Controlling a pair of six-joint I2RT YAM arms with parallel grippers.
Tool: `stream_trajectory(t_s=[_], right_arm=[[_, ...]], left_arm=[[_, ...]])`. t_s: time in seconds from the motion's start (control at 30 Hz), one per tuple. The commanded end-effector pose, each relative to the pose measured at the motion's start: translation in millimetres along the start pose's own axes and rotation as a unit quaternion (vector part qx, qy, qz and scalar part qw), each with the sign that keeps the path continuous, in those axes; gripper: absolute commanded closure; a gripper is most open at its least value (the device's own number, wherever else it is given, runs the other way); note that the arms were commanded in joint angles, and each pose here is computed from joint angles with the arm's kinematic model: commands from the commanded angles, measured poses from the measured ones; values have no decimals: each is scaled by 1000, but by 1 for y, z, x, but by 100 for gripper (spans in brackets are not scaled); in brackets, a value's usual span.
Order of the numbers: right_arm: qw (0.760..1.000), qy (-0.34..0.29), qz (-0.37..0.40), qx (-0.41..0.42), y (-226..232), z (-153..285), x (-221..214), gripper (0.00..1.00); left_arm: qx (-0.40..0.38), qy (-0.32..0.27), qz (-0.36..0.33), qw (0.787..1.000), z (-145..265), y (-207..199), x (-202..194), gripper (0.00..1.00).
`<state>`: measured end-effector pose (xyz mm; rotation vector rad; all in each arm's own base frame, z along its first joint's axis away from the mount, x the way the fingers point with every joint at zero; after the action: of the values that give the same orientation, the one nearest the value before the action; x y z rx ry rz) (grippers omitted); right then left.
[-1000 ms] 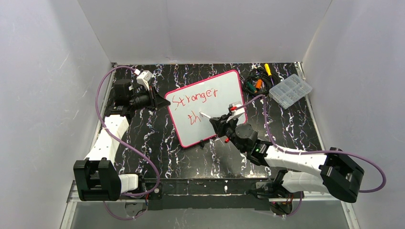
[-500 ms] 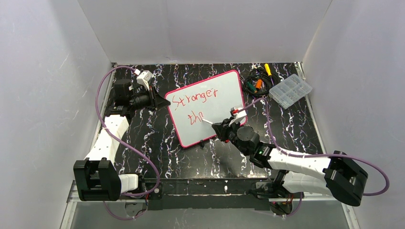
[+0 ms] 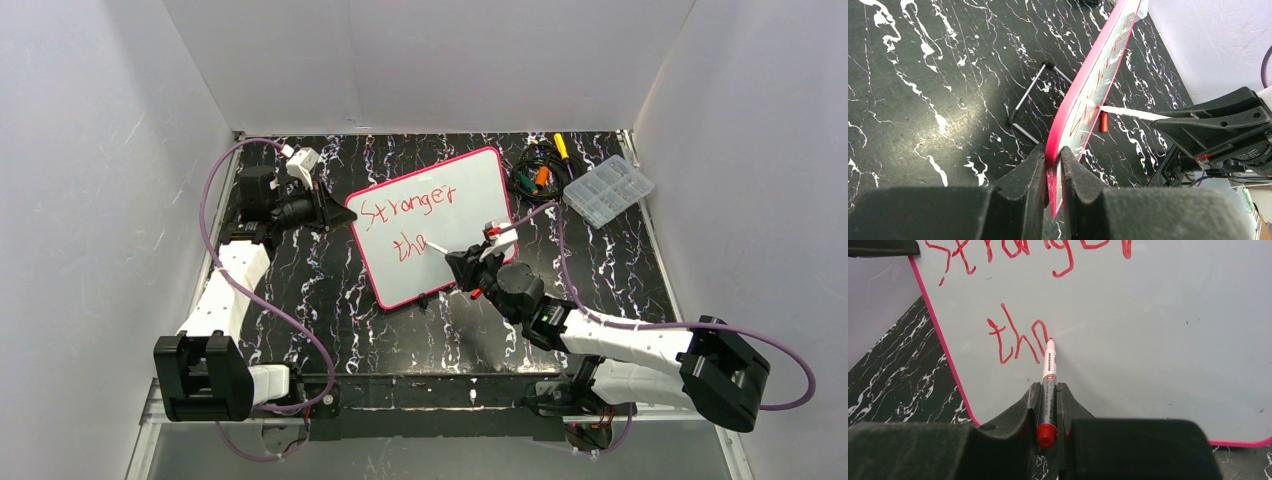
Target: Write a sentence on the whiteboard
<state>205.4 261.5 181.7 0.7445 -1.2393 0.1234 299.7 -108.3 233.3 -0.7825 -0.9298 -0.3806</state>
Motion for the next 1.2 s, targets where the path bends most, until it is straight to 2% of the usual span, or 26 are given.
stream_trajectory(t_s=[0.0,0.67,1.17], right_arm=[[998,-60,0,0,12,-9,35,99],[1000,1,-17,-17,-8,6,-2,99],[998,-65,-15,-2,9,1,39,99]], left_arm=[[-4,-2,-8,1000,4,-7,-1,100],[-4,-2,-9,1000,4,-7,-1,100],[-4,-2,-9,1000,4,-7,-1,100]])
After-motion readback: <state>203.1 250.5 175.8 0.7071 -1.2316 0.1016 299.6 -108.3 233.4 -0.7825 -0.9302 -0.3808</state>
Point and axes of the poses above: each gripper's point midway between its finger pads, its own z axis back along the fingers, its own y axis along the line the jaws close on, x = y × z, the point moved 4 cm from there along z, back along the fingers, and after that the axes turned 8 degrees about -z, right-handed, at the moved point
